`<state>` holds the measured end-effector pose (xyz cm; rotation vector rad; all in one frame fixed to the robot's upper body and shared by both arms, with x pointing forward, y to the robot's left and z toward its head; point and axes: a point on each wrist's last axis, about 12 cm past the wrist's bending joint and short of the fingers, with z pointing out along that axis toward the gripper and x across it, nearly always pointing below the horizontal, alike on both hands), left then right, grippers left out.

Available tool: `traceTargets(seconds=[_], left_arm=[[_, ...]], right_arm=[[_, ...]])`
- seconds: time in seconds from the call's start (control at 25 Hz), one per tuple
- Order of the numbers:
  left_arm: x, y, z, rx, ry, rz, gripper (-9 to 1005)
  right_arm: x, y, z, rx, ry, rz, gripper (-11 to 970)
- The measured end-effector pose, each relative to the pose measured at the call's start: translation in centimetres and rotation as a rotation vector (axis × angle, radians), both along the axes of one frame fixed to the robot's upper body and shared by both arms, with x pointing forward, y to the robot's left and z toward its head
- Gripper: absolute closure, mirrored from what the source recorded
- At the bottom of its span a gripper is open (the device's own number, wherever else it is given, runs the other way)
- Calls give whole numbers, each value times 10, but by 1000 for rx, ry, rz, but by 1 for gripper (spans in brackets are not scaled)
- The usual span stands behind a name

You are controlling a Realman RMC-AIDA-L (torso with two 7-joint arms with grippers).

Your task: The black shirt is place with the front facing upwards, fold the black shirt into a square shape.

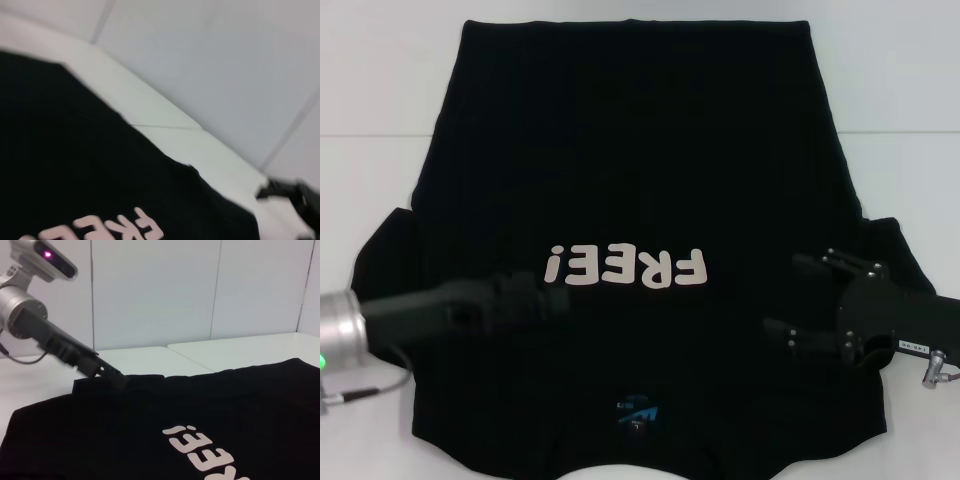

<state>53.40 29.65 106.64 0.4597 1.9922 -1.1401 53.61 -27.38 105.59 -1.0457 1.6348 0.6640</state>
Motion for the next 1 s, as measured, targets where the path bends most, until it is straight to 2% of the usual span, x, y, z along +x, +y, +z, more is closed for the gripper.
traceTargets(seconds=[0.16,0.28,0.52,0.56,0.68,0.72,0.76,1.0], left_arm=[[8,21,15,-84,177,75,62],[14,38,25,-114,269,137,62],[16,79,38,-114,417,303,62],[13,93,38,-96,459,362,62],[9,110,36,-79,494,443,62],[9,110,36,-79,494,443,62],[5,123,34,-62,503,510,62],[3,134,22,3,503,610,63]], right_arm=[[0,0,0,1,2,1,14],[0,0,0,2,3,0,14],[0,2,1,10,4,4,14],[1,2,1,11,4,5,14],[1,4,0,15,9,8,15],[2,5,0,15,10,8,15],[2,5,0,16,10,8,15],[2,6,0,21,15,9,15]])
